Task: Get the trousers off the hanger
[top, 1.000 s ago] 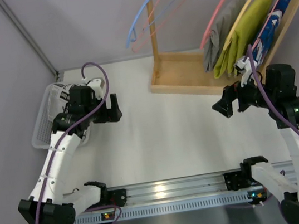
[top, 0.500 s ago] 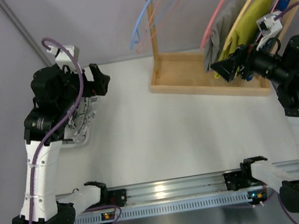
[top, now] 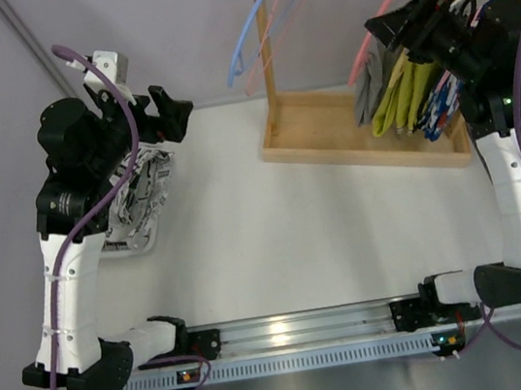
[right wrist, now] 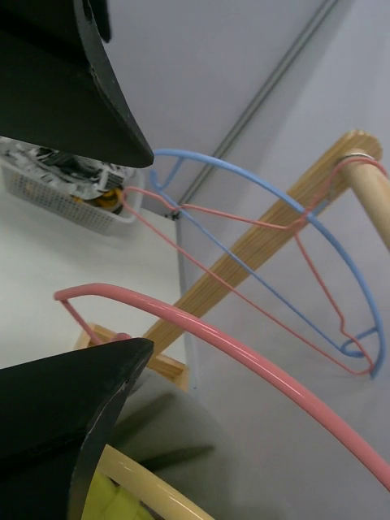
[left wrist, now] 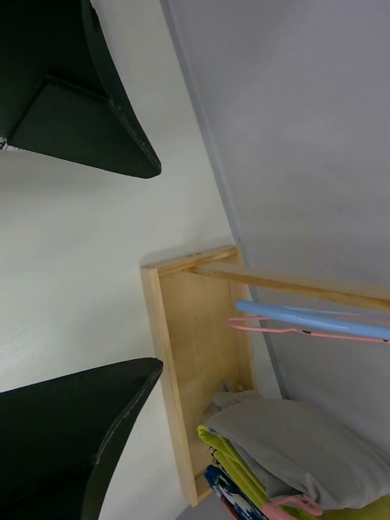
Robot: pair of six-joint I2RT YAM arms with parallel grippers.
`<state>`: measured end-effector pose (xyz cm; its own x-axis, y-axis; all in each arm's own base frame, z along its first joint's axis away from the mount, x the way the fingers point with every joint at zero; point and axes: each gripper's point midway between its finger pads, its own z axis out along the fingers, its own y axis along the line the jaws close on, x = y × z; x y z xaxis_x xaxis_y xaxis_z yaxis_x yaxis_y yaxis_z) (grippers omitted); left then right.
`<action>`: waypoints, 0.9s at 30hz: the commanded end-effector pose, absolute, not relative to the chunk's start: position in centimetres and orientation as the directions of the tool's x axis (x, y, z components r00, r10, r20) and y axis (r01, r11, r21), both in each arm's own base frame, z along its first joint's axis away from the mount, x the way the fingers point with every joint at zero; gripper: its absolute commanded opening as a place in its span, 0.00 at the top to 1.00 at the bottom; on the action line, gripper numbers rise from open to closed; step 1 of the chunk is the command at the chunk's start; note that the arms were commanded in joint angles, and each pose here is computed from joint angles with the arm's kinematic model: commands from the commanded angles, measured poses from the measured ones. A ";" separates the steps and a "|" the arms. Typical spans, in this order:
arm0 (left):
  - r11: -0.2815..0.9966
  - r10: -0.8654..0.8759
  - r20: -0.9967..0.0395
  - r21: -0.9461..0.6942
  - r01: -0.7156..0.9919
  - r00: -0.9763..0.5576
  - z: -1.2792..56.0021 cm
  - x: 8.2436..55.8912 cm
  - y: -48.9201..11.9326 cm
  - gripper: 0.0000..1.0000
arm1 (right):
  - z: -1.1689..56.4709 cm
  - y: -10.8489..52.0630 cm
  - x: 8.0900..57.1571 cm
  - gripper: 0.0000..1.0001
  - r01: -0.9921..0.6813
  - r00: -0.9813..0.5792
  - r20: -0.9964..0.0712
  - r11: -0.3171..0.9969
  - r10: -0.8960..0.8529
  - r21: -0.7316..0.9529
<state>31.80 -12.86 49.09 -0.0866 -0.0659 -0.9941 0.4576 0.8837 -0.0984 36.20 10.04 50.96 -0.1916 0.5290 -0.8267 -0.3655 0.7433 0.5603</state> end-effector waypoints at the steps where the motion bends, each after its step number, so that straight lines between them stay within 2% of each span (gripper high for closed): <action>1: 0.873 -0.120 -0.992 -0.120 0.473 -0.031 51.2 31.2 -13.0 0.01 | 56.6 8.3 37.2 0.14 -0.338 -0.029 -0.752 0.701 0.659 0.628; 2: 0.876 -0.121 -0.992 -0.119 0.468 -0.026 51.2 31.2 -12.8 0.01 | 56.6 8.0 37.6 0.14 -0.319 -0.024 -0.741 0.697 0.671 0.642; 5: 0.890 -0.131 -0.991 -0.129 0.436 -0.027 50.9 31.4 -12.3 0.01 | 56.0 6.7 39.1 0.25 -0.229 -0.014 -0.690 0.669 0.724 0.707; 11: 0.886 -0.140 -0.989 -0.142 0.441 -0.038 50.7 31.5 -12.5 0.02 | 54.1 7.1 42.7 0.28 -0.159 -0.083 -0.604 0.588 0.792 0.793; 18: 0.898 -0.131 -0.991 -0.136 0.419 -0.041 50.0 31.5 -12.1 0.01 | 53.4 6.6 45.6 0.30 -0.133 -0.062 -0.593 0.583 0.803 0.802; 27: 0.898 -0.118 -0.992 -0.130 0.420 -0.054 49.0 31.6 -12.1 0.01 | 54.1 7.7 48.3 0.32 -0.211 -0.045 -0.615 0.594 0.787 0.776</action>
